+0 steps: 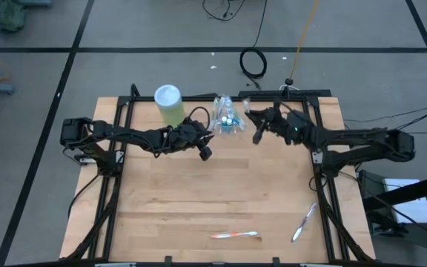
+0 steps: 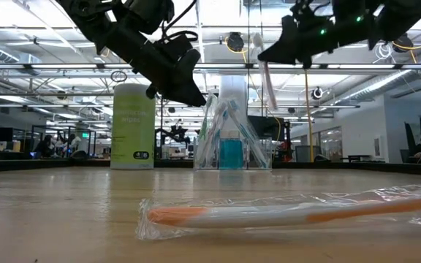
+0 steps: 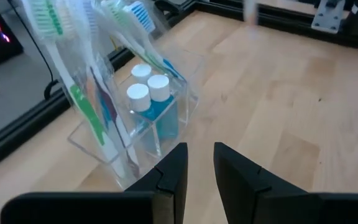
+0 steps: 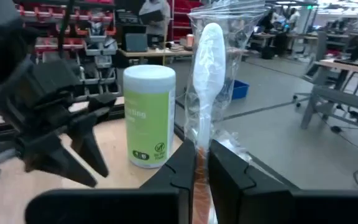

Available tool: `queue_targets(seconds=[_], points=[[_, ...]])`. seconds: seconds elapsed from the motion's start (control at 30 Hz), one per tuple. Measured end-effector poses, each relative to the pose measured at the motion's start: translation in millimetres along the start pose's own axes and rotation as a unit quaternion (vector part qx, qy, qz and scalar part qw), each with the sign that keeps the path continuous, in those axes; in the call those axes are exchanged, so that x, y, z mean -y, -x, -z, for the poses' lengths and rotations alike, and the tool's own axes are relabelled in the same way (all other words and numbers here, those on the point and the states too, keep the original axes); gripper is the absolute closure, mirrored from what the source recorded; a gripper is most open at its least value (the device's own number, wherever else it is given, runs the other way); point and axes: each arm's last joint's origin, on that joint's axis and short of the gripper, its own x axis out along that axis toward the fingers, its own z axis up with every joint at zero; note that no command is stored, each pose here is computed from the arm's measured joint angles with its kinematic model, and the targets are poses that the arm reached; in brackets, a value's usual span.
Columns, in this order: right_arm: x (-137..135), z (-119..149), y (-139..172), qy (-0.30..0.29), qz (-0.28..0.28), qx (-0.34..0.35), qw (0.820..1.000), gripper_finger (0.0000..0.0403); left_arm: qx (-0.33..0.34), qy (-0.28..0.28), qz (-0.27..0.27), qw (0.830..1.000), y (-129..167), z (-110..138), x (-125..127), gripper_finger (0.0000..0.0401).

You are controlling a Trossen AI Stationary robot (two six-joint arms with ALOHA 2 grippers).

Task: Pick & Place toothbrushing station
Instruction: Put the right orange toothbrush into the transparent organizer

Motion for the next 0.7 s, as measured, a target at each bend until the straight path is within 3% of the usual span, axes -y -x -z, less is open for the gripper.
queue_targets(seconds=[0.23, 0.47, 0.7], points=[[19.5, 19.9, -25.2, 0.045, -0.035, 0.021, 0.998, 0.0375, 0.002, 0.034, -0.003, 0.999, 0.0, -0.3, -0.2, 0.0316], [27.6, 46.9, -44.0, 0.082, -0.017, -0.009, 0.996, 0.0380, 0.003, 0.052, -0.005, 0.999, 0.0, -0.3, -0.3, 0.0316], [33.8, 73.4, -56.4, 0.049, -0.004, -0.056, 0.997, 0.0374, 0.008, 0.052, -0.025, 0.998, 0.0, -0.6, -1.5, 0.0316]])
